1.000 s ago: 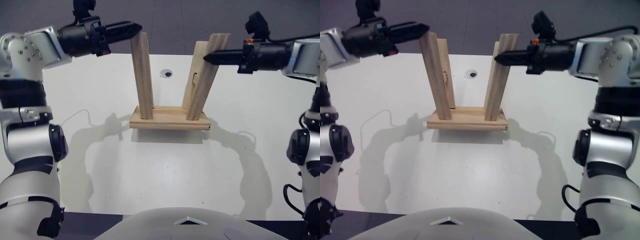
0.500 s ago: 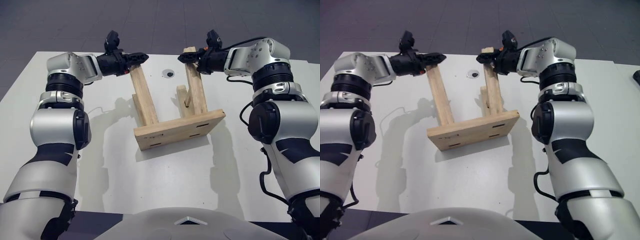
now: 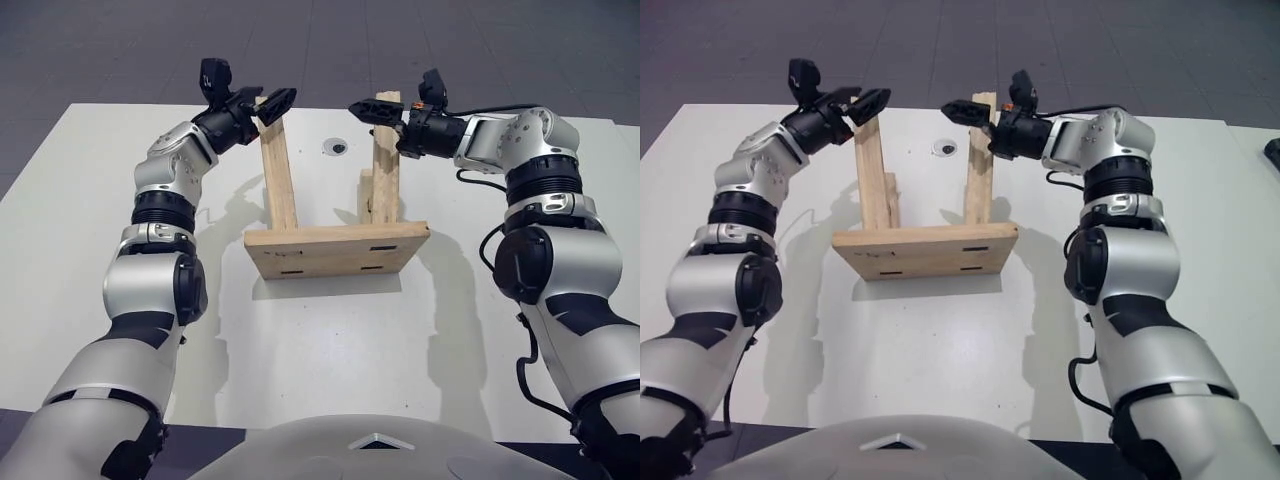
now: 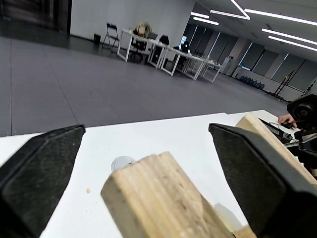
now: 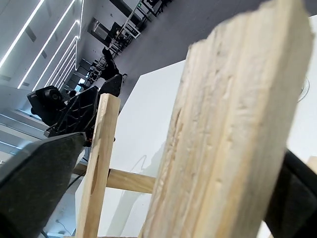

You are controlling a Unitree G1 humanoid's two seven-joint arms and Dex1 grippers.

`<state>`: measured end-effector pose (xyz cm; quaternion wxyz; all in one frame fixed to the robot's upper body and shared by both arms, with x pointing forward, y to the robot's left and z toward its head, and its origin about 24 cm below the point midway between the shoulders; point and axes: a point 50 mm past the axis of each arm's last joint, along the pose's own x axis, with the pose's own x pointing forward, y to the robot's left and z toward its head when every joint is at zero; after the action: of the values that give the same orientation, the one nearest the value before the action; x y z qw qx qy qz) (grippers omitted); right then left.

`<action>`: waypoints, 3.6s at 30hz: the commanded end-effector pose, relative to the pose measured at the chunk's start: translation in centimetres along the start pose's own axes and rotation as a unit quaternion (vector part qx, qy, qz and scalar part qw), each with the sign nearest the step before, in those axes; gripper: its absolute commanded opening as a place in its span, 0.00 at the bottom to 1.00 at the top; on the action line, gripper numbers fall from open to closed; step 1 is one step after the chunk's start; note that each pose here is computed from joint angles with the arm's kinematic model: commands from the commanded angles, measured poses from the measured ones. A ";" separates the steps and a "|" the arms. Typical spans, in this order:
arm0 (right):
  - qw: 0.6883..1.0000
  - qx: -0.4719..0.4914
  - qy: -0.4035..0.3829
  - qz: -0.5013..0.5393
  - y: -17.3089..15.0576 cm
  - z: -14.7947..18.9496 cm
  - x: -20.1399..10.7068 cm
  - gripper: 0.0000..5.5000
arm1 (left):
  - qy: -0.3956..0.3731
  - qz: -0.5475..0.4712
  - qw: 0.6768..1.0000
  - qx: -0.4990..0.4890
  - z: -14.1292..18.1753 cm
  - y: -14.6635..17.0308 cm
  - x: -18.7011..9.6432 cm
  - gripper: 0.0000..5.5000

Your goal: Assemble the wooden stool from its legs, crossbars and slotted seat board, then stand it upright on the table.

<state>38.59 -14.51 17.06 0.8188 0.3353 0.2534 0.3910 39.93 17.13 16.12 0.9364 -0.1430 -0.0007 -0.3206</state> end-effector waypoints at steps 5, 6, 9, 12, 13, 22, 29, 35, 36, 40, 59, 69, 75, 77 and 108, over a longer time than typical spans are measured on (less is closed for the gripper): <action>0.998 0.007 -0.066 -0.018 -0.9 0.8 -2.9 0.98 | -0.081 0.047 0.994 0.052 0.3 -1.1 -1.2 0.98; 0.997 0.001 -0.076 -0.032 -1.1 1.1 -3.6 0.98 | -0.094 0.062 0.992 0.057 0.8 -1.0 -1.7 0.98; 0.976 -0.091 -0.159 -0.116 -1.3 2.5 -6.7 0.98 | -0.147 0.132 0.977 0.086 3.0 -0.5 -4.3 0.98; 0.901 -0.281 -0.288 -0.159 1.6 3.9 -9.8 0.98 | -0.186 0.157 0.961 0.131 5.4 -1.5 -7.4 0.98; 0.877 -0.349 -0.287 -0.162 2.6 3.4 -10.4 0.98 | -0.190 0.135 0.961 0.150 6.2 -2.5 -8.3 0.98; 0.884 -0.459 -0.077 -0.045 3.9 -5.1 -16.2 0.98 | -0.010 -0.032 0.959 0.280 4.3 -7.9 -13.7 0.98; 0.909 -0.417 0.005 0.001 3.3 -6.9 -17.0 0.98 | 0.084 -0.041 0.963 0.251 0.3 -7.3 -15.1 0.98; 0.922 -0.386 0.031 0.015 1.3 -7.8 -15.8 0.98 | 0.132 -0.052 0.963 0.229 -1.8 -6.2 -16.3 0.98; 0.923 -0.381 0.038 0.019 1.0 -8.2 -15.6 0.98 | 0.135 -0.059 0.964 0.220 -1.8 -6.1 -16.6 0.98; 0.927 -0.371 0.051 0.027 0.6 -9.0 -15.4 0.98 | 0.136 -0.076 0.968 0.198 -1.5 -5.7 -17.3 0.98; 0.929 -0.352 0.093 0.068 -1.1 -9.9 -11.7 0.87 | 0.183 -0.146 0.964 0.125 -6.5 -6.8 -16.1 0.74; 0.929 -0.340 0.115 0.092 -0.5 -10.9 -11.2 0.58 | 0.170 -0.164 0.966 0.102 -5.7 -6.4 -16.3 0.46; 0.920 -0.331 0.180 0.110 1.2 -11.5 -11.1 0.42 | 0.153 -0.205 0.963 0.085 -3.9 -6.6 -15.5 0.42; 0.916 -0.319 0.215 0.113 1.9 -11.8 -11.2 0.40 | 0.146 -0.230 0.959 0.073 -2.9 -6.9 -14.9 0.42; 0.922 0.268 -0.266 -0.087 7.9 5.1 3.9 0.42 | 0.099 0.068 0.925 -0.361 2.5 -3.4 3.6 0.42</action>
<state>40.31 -14.91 23.96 0.7619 0.6349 0.1157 0.0549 40.65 17.02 21.07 0.8417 -0.4607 0.1754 -0.2202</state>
